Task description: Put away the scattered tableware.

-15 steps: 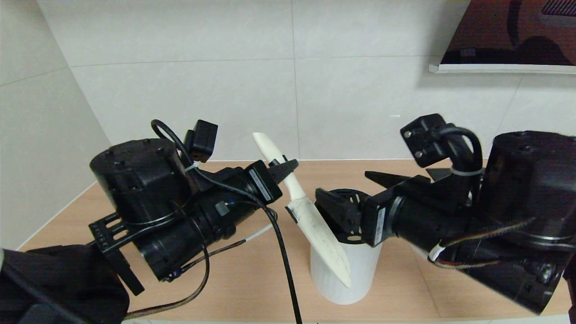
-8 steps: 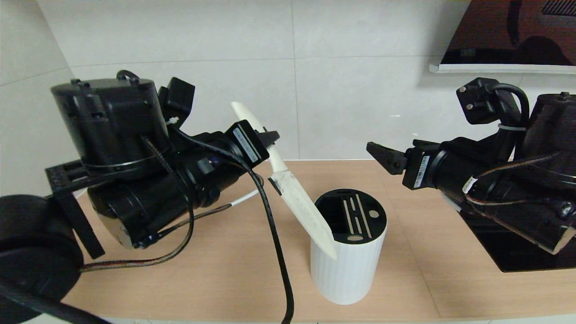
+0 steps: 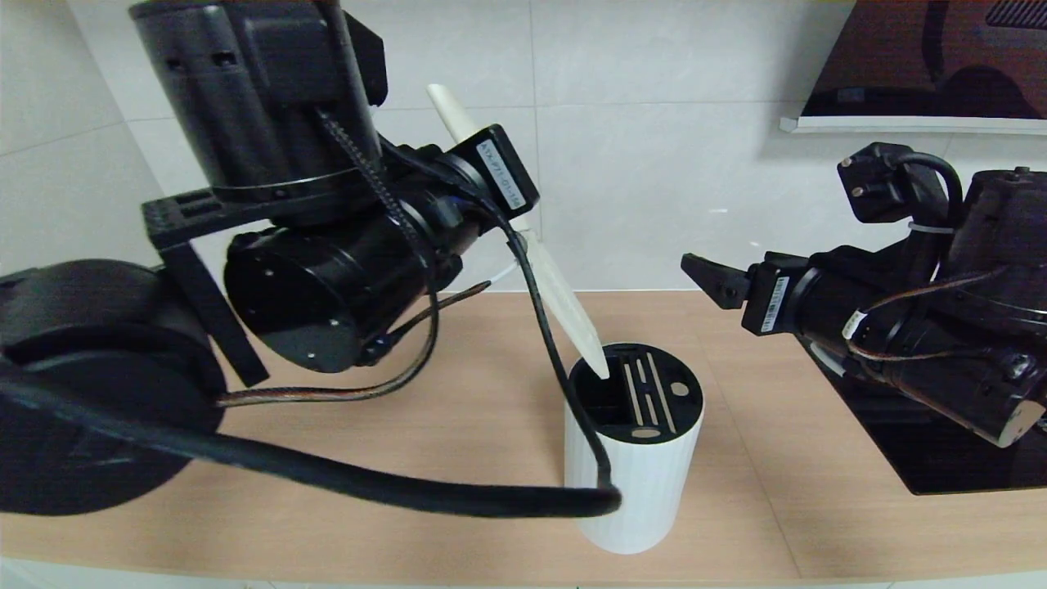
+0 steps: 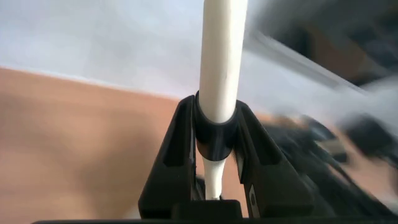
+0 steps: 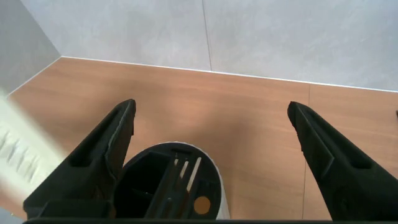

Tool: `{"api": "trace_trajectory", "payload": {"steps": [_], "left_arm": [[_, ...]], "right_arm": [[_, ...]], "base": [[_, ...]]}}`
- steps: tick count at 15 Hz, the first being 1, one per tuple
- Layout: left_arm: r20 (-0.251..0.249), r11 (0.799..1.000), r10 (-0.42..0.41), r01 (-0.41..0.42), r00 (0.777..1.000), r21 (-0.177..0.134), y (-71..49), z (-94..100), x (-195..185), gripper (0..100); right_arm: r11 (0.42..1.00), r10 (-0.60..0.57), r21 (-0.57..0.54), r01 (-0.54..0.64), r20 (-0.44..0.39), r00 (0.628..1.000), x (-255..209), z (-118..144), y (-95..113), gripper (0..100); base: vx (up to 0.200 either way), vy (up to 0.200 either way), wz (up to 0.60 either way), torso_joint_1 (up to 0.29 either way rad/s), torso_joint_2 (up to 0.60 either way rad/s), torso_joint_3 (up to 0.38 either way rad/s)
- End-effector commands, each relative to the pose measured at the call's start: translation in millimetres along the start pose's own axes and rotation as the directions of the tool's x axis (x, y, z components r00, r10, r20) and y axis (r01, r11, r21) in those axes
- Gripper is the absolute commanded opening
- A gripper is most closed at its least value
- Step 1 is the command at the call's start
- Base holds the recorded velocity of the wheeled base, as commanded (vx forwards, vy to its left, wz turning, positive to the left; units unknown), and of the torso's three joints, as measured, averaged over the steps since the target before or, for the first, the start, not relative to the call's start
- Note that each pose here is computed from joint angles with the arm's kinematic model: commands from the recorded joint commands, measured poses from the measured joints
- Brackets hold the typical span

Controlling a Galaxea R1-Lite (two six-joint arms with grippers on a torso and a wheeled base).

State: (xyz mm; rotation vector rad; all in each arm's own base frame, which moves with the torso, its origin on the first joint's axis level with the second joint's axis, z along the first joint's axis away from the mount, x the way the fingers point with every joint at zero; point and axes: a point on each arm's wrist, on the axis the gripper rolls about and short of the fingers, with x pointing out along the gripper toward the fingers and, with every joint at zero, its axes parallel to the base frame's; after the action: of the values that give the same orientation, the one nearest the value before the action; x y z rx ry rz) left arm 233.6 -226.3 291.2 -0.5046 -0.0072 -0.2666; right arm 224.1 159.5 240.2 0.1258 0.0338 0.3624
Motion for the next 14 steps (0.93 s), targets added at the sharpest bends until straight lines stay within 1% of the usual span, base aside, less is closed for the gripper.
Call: {"api": "trace_trajectory", "payload": {"steps": [1,2,4,5,6,7,8,9,10,14], "left_arm": [[-0.017,0.998,0.015,-0.013,1.000,0.068,-8.6,-32.5,8,0],[0.007,0.994,0.027,-0.028,1.000,0.109,-9.6,-38.9,6,0],[0.059,0.983,0.042,-0.052,0.997,0.178,-17.8,-56.9,3,0],[0.072,0.978,0.040,-0.054,0.997,0.204,-18.7,-63.5,2,0],[0.097,0.973,0.020,-0.042,0.995,0.227,-22.1,-70.2,-2,0],[0.116,0.969,0.015,-0.043,0.993,0.243,-24.9,-72.8,-4,0],[0.127,0.961,0.026,-0.060,0.992,0.270,-27.8,-77.0,-8,0],[0.132,0.959,0.017,-0.053,0.991,0.279,-31.3,-79.4,-12,0],[0.130,0.959,0.011,-0.047,0.991,0.280,-32.1,-81.2,-13,0],[0.116,0.955,0.016,-0.050,0.993,0.293,-31.2,-91.2,-10,0]], "right_arm": [[1.000,-0.001,-0.002,0.001,-0.007,1.000,1,-2,0,100],[1.000,-0.001,-0.003,0.001,-0.010,1.000,1,-3,0,100],[1.000,-0.002,-0.008,0.002,-0.016,1.000,3,-5,0,100],[1.000,-0.004,-0.008,0.004,-0.016,1.000,3,-5,0,100],[1.000,-0.004,-0.008,0.004,-0.017,1.000,3,-5,0,100],[1.000,-0.004,-0.009,0.004,-0.019,1.000,4,-6,0,100],[1.000,-0.008,-0.010,0.007,-0.021,1.000,5,-6,0,100],[1.000,-0.009,-0.010,0.009,-0.021,1.000,5,-6,0,100],[1.000,-0.009,-0.010,0.009,-0.022,1.000,5,-7,0,100],[1.000,-0.012,-0.012,0.012,-0.030,0.999,7,-9,0,100]], "base": [[0.000,0.000,0.00,0.000,0.00,0.000],[0.000,0.000,0.00,0.000,0.00,0.000],[0.000,0.000,0.00,0.000,0.00,0.000],[0.000,0.000,0.00,0.000,0.00,0.000],[0.000,0.000,0.00,0.000,0.00,0.000],[0.000,0.000,0.00,0.000,0.00,0.000],[0.000,0.000,0.00,0.000,0.00,0.000],[0.000,0.000,0.00,0.000,0.00,0.000],[0.000,0.000,0.00,0.000,0.00,0.000],[0.000,0.000,0.00,0.000,0.00,0.000]]}}
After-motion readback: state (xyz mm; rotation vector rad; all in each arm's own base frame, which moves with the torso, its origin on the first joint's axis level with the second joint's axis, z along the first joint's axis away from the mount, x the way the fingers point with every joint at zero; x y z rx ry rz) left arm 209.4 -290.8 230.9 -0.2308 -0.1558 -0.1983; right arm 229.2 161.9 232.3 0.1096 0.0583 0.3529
